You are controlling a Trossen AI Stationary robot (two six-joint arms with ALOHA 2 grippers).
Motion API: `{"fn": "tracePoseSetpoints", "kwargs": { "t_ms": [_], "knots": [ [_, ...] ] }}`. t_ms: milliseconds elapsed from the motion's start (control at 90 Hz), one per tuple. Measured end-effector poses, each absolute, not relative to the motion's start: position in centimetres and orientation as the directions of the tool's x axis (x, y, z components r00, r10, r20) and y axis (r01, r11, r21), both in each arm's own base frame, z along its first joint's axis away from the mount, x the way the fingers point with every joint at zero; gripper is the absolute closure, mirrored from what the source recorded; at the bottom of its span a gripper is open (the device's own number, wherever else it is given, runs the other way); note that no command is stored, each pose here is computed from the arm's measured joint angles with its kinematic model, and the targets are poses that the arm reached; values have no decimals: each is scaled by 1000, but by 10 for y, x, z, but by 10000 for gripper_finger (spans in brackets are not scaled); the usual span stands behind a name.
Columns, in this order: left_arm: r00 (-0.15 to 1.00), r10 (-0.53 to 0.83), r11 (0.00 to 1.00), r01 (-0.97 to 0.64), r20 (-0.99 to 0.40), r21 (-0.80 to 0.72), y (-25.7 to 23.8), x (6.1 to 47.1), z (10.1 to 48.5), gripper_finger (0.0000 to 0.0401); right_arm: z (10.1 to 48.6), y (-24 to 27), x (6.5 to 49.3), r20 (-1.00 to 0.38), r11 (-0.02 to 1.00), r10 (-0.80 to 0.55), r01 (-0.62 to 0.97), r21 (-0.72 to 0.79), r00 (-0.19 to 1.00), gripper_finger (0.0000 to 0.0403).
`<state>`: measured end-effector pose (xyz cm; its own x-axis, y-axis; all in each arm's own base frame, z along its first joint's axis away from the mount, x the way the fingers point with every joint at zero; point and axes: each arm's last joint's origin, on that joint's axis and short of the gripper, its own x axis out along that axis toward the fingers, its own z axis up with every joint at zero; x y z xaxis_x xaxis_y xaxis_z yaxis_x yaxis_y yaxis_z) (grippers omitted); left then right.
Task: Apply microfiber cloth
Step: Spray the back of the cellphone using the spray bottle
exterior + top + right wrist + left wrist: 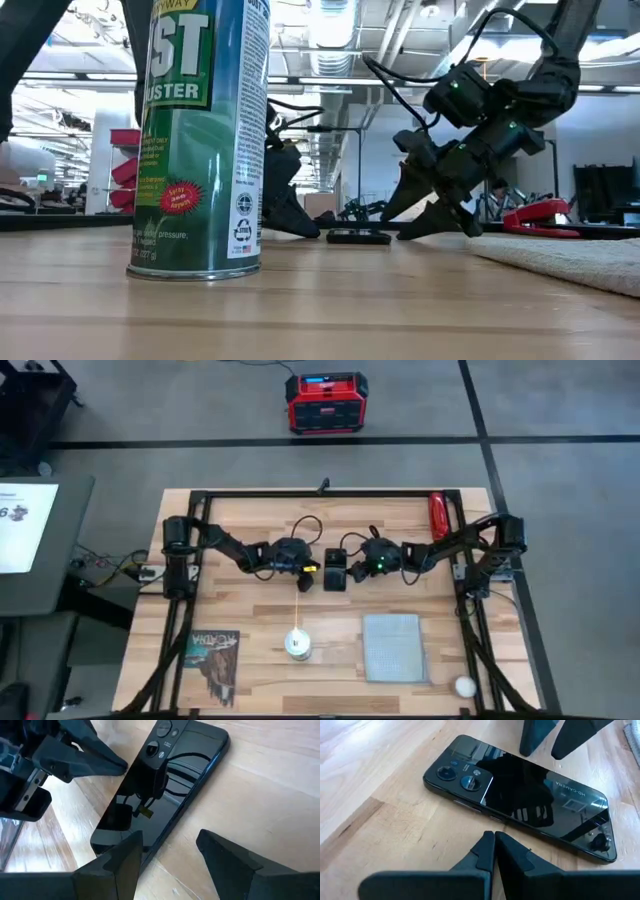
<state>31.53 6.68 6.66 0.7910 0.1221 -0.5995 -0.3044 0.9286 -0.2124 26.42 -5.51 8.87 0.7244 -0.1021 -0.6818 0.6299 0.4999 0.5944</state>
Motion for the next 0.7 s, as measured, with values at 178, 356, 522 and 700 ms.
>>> {"fn": "tracePoseSetpoints", "kwargs": {
  "t_ms": [178, 356, 522, 700],
  "knots": [
    [799, 137, 915, -329, -586, -234, 64, 318, 68, 401, 91, -55, 267, -679, 484, -88, 627, 611, 729, 207],
    [809, 124, 914, -318, -574, -251, 59, 333, 69, 401, 93, -56, 271, -681, 483, -82, 627, 612, 728, 207],
    [817, 113, 918, -303, -565, -256, 55, 360, 54, 401, 93, -56, 270, -685, 483, -84, 631, 607, 723, 207],
    [834, 100, 930, -272, -543, -247, 48, 382, 49, 401, 91, -57, 269, -700, 486, -95, 647, 588, 708, 207]
  ]
}}
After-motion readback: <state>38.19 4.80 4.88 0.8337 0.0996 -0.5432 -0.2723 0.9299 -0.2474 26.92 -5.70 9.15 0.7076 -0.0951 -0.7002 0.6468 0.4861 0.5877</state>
